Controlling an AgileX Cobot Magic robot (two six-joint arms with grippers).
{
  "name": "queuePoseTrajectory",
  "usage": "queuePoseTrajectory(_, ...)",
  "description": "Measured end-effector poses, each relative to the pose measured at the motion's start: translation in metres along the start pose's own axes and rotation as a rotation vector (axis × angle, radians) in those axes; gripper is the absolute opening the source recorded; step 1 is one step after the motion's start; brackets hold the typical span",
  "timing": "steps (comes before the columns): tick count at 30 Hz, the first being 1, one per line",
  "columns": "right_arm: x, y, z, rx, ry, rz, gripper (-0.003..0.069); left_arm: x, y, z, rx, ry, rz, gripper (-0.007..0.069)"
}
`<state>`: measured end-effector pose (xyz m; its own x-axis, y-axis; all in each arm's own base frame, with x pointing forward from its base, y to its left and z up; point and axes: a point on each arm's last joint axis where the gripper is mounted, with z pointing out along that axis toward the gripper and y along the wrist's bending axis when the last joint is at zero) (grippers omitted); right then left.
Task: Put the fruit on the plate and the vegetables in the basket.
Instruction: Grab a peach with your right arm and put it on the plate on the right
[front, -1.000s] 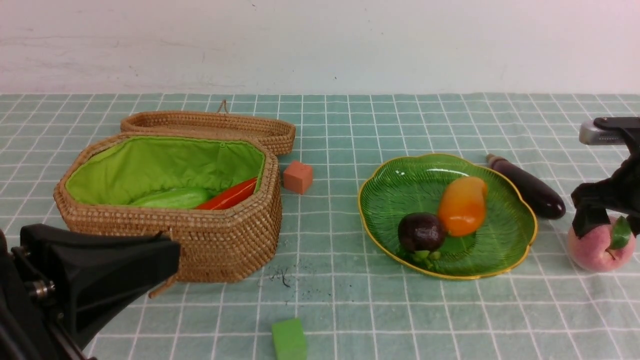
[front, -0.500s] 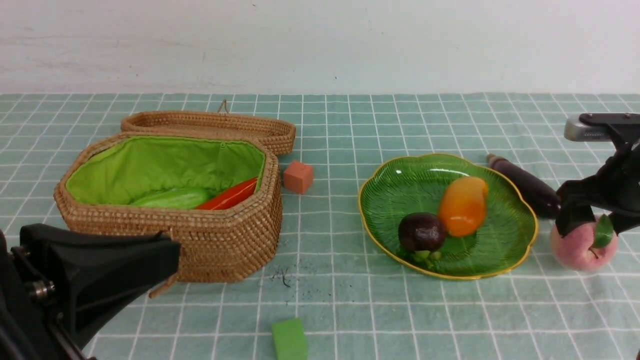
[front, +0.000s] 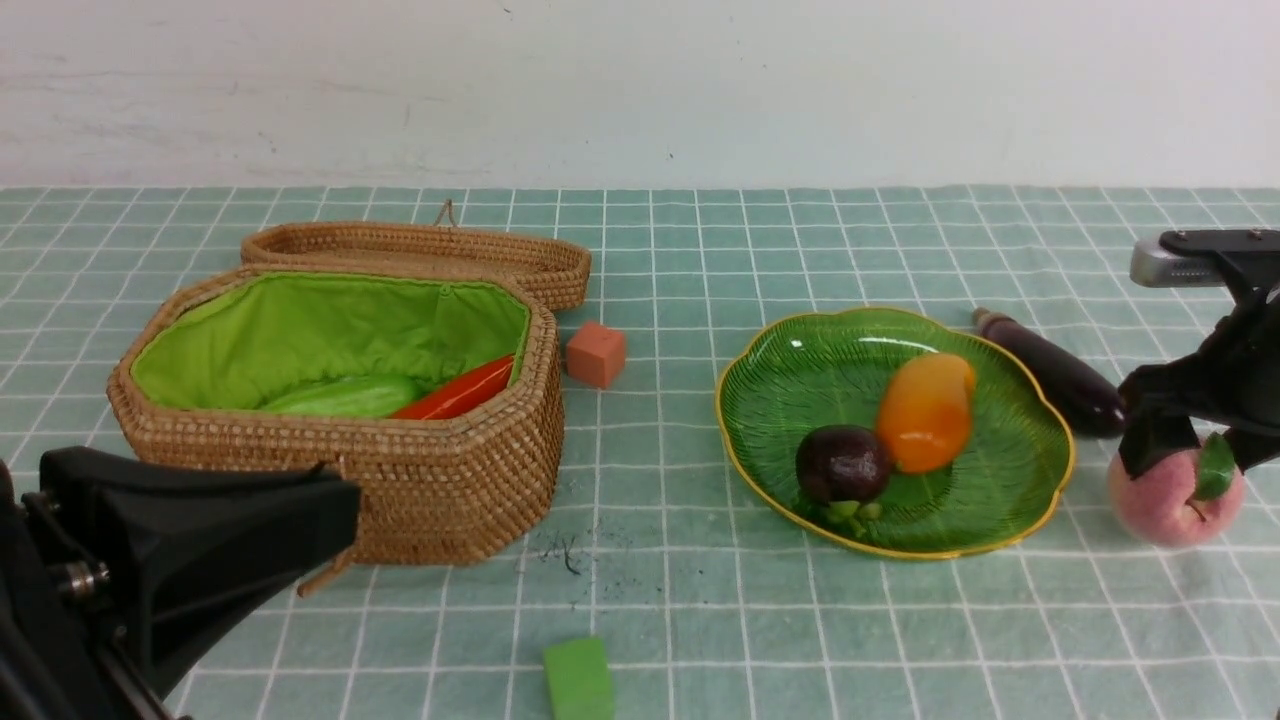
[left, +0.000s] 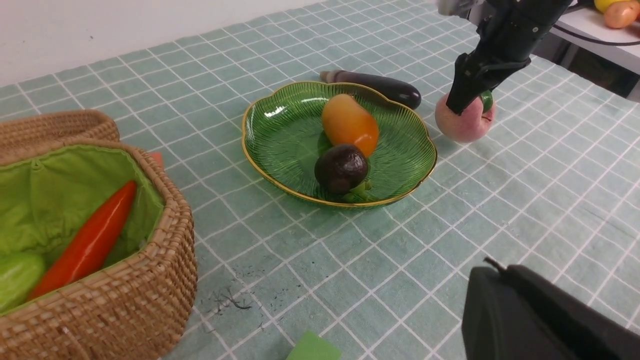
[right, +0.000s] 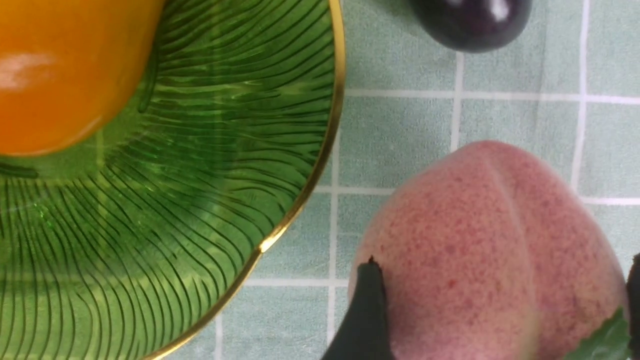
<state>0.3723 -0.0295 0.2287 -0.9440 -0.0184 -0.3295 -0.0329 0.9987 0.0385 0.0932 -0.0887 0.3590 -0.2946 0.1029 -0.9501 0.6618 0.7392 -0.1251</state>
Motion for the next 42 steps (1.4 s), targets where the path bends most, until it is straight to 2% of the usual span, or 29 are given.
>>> queuePoseTrajectory(18, 0.001, -0.001, 0.0, 0.008, 0.009, -0.008, 0.0594, 0.0, 0.0, 0.0, 0.0, 0.0, 0.0, -0.0008)
queuePoseTrajectory(24, 0.0, 0.007, -0.026, -0.029, -0.058, 0.017, 0.0594, 0.0, 0.0, 0.0, 0.0, -0.001, -0.001, -0.0006)
queuePoseTrajectory(28, -0.01, 0.033, -0.072, -0.105, -0.214, -0.005, 0.0594, -0.002, 0.0, 0.0, 0.002, -0.017, -0.001, -0.0005)
queuePoseTrajectory(31, -0.017, 0.061, -0.083, -0.187, -0.292, -0.053, 0.0594, -0.002, 0.0, 0.0, 0.002, -0.02, -0.001, -0.0005)
queuePoseTrajectory(32, -0.022, 0.082, -0.08, -0.248, -0.336, -0.079, 0.0594, -0.002, 0.0, 0.0, 0.002, -0.02, -0.001, -0.0005)
queuePoseTrajectory(33, -0.023, 0.084, -0.08, -0.253, -0.348, -0.086, 0.0594, -0.002, 0.0, 0.0, 0.002, -0.021, -0.001, -0.0005)
queuePoseTrajectory(36, -0.034, 0.124, -0.052, -0.335, -0.403, -0.129, 0.0594, -0.002, 0.0, 0.0, 0.002, -0.021, -0.001, -0.0005)
queuePoseTrajectory(38, -0.038, 0.144, -0.031, -0.34, -0.424, -0.184, 0.0594, -0.002, 0.0, 0.0, 0.002, -0.021, -0.001, -0.0003)
queuePoseTrajectory(42, -0.046, 0.157, -0.005, -0.336, -0.419, -0.218, 0.0597, -0.002, 0.0, 0.0, 0.002, -0.021, -0.001, -0.0002)
